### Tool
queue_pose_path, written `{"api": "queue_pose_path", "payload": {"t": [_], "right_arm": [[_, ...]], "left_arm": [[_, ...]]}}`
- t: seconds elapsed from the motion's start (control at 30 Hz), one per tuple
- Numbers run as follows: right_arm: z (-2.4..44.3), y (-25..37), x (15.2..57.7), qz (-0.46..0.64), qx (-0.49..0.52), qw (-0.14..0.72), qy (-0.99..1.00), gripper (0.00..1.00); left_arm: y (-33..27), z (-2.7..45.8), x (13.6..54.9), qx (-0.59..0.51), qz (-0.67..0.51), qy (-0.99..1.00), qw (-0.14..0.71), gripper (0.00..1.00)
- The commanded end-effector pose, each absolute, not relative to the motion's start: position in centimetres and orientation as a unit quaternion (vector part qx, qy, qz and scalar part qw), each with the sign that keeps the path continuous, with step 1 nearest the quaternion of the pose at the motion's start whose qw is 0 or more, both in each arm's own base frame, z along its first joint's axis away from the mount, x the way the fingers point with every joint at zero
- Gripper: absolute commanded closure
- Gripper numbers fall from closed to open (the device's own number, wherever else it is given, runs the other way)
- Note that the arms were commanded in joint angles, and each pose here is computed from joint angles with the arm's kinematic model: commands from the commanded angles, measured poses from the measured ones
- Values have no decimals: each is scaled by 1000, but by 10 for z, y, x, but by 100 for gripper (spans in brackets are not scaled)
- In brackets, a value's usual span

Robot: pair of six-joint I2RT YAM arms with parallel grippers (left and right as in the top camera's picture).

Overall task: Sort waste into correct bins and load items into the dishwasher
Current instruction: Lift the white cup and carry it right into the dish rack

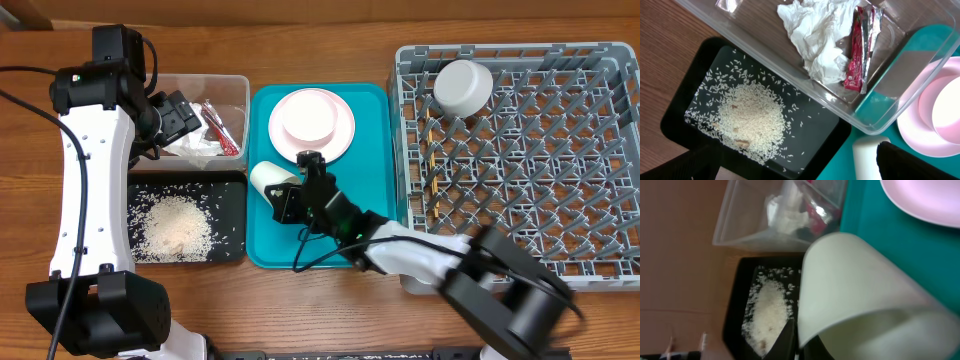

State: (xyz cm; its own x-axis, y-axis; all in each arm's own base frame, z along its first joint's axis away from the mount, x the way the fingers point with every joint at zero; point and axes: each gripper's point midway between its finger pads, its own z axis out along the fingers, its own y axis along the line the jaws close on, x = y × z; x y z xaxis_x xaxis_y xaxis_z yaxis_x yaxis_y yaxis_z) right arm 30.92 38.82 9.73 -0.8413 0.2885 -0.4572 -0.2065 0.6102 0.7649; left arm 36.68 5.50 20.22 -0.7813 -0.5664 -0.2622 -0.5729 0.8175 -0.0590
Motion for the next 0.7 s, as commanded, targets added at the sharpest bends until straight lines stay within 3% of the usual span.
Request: {"api": "queue_pose_path", "payload": {"t": [0.0,0.3,0.67], "right_arm": [[167,377,303,488,-18,291,823,96],[233,279,296,477,-77,297,823,96],[269,161,314,630,-163,268,711,96]], "left_arm": [[57,210,370,-303,11,941,148,0],[57,210,370,-303,11,941,148,0],[57,210,370,-303,11,941,148,0]]}}
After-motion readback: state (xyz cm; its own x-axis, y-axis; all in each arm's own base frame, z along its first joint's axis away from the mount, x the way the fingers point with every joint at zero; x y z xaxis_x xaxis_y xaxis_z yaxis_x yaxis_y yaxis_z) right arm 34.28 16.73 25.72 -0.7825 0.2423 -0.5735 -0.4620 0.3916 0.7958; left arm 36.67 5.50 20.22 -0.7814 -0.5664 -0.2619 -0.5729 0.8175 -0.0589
